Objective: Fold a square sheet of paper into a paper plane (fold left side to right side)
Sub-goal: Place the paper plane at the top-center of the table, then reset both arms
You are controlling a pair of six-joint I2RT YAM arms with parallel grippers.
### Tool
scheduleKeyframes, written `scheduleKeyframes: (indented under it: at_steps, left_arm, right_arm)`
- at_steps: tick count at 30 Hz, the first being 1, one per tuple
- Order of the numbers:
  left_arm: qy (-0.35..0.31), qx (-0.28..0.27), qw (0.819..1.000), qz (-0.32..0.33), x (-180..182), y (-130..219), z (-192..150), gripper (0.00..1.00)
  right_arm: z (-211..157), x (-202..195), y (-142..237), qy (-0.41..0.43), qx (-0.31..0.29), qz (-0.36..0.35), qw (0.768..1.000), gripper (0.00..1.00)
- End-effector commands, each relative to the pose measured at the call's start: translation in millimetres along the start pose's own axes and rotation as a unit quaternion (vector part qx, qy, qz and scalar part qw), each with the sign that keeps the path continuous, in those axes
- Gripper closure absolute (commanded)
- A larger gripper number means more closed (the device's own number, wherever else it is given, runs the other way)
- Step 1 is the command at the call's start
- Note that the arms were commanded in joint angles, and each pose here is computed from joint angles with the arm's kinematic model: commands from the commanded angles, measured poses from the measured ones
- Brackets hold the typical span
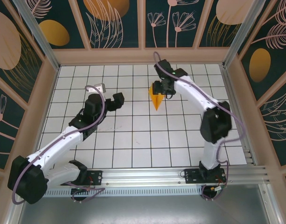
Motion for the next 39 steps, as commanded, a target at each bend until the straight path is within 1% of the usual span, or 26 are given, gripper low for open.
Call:
scheduleKeyframes:
  at_steps: [1, 4, 5, 6, 7, 9, 10, 12, 15, 16, 18, 19, 22, 24, 26, 27, 28, 30, 32, 35, 37, 38, 39]
  left_arm:
    - [0.008, -0.061, 0.996, 0.065, 24, 7, 16, 0.01]
    - [-0.01, -0.116, 0.981, 0.154, 52, 17, 22, 0.01]
    - [-0.009, -0.143, 0.974, 0.177, 60, 23, 25, 0.01]
    - [-0.008, -0.166, 0.967, 0.196, 68, 28, 24, 0.01]
    - [-0.004, -0.187, 0.958, 0.218, 76, 34, 23, 0.01]
    - [0.0, -0.23, 0.937, 0.263, 94, 46, 18, 0.01]
    - [0.001, -0.24, 0.927, 0.29, 102, 51, 15, 0.01]
    - [-0.007, -0.238, 0.913, 0.332, 116, 55, 9, 0.02]
    - [-0.032, -0.219, 0.9, 0.375, 131, 52, -2, 0.02]
    - [-0.044, -0.211, 0.896, 0.388, 136, 50, -6, 0.02]
    - [-0.063, -0.195, 0.886, 0.417, 144, 45, -16, 0.01]
    - [-0.075, -0.19, 0.881, 0.427, 147, 43, -18, 0.01]
    - [-0.112, -0.176, 0.881, 0.425, 150, 33, -26, 0.01]
    - [-0.126, -0.165, 0.889, 0.407, 153, 24, -34, 0.01]
    - [-0.126, -0.166, 0.891, 0.402, 159, 20, -41, 0.01]
    - [-0.132, -0.17, 0.891, 0.4, 160, 19, -41, 0.01]
    - [-0.142, -0.172, 0.896, 0.385, 159, 17, -39, 0.01]
    - [-0.144, -0.198, 0.904, 0.351, 156, 20, -37, 0.01]
    - [-0.15, -0.205, 0.91, 0.327, 156, 18, -35, 0.01]
    - [-0.16, -0.214, 0.919, 0.291, 158, 14, -32, 0.01]
    - [-0.151, -0.226, 0.921, 0.28, 165, 15, -38, 0.01]
    - [-0.151, -0.243, 0.919, 0.27, 165, 16, -37, 0.01]
    - [-0.161, -0.232, 0.925, 0.254, 162, 13, -40, 0.01]
  right_arm:
    - [4, -34, 29, -0.035, -0.088, 0.004, 0.996, 0.23]
    - [0, -79, 55, -0.074, -0.181, 0.011, 0.981, 0.15]
    - [-3, -95, 64, -0.086, -0.216, 0.008, 0.973, 0.12]
    - [-7, -112, 73, -0.099, -0.256, -0.005, 0.962, 0.06]
    - [-13, -126, 76, -0.11, -0.282, -0.019, 0.953, 0.01]
    - [-26, -152, 84, -0.119, -0.344, -0.033, 0.931, 0.01]
    - [-33, -164, 84, -0.126, -0.37, -0.04, 0.92, 0.01]
    - [-48, -182, 79, -0.128, -0.412, -0.047, 0.901, 0.01]
    - [-72, -207, 63, -0.149, -0.464, -0.065, 0.871, 0.01]
    - [-81, -217, 56, -0.159, -0.472, -0.076, 0.864, 0.01]
    - [-88, -230, 43, -0.165, -0.477, -0.083, 0.859, 0.01]
    - [-90, -235, 35, -0.165, -0.466, -0.083, 0.865, 0.01]
    - [-88, -240, 15, -0.151, -0.444, -0.087, 0.879, 0.01]
    - [-86, -238, 8, -0.138, -0.448, -0.081, 0.879, 0.01]
    - [-83, -237, 2, -0.123, -0.454, -0.076, 0.879, 0.01]
    - [-78, -235, -2, -0.114, -0.451, -0.072, 0.883, 0.01]
    - [-73, -233, -4, -0.1, -0.454, -0.067, 0.883, 0.01]
    - [-66, -229, -7, -0.083, -0.461, -0.057, 0.882, 0.01]
    - [-61, -227, -13, -0.07, -0.463, -0.049, 0.882, 0.01]
    - [-65, -226, -34, -0.059, -0.444, -0.036, 0.893, 0.01]
    - [-66, -229, -33, -0.064, -0.446, -0.028, 0.892, 0.01]
    - [-66, -230, -33, -0.067, -0.449, -0.027, 0.891, 0.01]
    - [-66, -230, -34, -0.067, -0.444, -0.025, 0.893, 0.01]
Point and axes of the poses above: each hand's point on the last joint's axis, 136 mm out from that joint toward the fingers, its own y axis back along the fingers, its own x axis along the line the jaws close on, z = x × y, the point moved 5 cm from there along y, back along the fingers, and after that the axes turned 9 degrees about -y, right-handed, at the moved point
